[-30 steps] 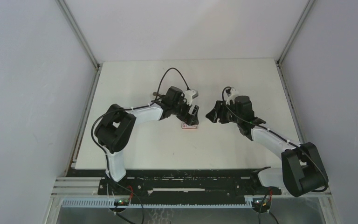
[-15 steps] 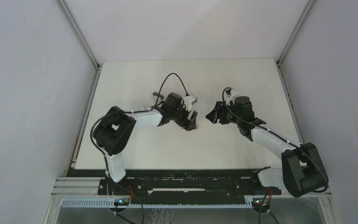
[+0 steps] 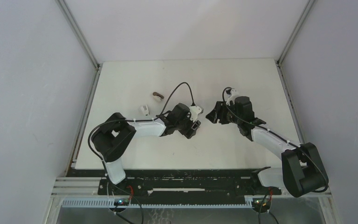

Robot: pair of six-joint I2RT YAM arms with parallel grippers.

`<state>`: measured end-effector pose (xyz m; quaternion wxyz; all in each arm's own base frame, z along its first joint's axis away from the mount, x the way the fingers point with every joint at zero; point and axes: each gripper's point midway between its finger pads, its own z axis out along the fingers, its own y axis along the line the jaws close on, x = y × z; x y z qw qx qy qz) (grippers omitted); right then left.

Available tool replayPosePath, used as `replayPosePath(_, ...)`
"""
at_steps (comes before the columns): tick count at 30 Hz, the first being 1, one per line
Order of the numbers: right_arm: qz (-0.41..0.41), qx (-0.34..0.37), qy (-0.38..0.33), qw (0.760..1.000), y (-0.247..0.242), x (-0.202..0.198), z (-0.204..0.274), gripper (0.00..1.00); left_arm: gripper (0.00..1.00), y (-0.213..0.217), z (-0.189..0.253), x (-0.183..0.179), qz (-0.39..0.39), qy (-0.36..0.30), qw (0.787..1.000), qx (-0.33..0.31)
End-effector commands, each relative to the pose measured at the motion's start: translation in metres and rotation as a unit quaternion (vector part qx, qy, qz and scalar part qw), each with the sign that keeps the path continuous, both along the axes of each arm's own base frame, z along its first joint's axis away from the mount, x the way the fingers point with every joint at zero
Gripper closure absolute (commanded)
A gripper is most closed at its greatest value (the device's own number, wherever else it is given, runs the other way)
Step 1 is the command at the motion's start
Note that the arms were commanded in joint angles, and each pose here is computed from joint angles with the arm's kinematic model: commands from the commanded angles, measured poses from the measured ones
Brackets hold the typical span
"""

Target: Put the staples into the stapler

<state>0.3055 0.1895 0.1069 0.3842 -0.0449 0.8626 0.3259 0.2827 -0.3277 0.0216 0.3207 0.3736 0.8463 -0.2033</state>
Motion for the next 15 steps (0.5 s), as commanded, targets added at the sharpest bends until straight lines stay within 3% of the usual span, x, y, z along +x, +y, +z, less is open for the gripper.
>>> replayPosePath(1, -0.019, 0.014, -0.003, 1.000, -0.002, 0.009, 0.007, 0.40, 0.34, 0.010, 0.006, -0.004, -0.003, -0.037, 0.999, 0.033)
replayPosePath(8, 0.021, 0.042, 0.063, 0.997, 0.014, 0.008, -0.011, 0.54, 0.42, 0.011, 0.003, -0.012, -0.025, -0.048, 0.998, 0.044)
replayPosePath(15, 0.050, 0.054, 0.106, 0.992, 0.028, 0.006, -0.025, 0.62, 0.46, 0.012, 0.000, -0.017, -0.035, -0.053, 0.997, 0.053)
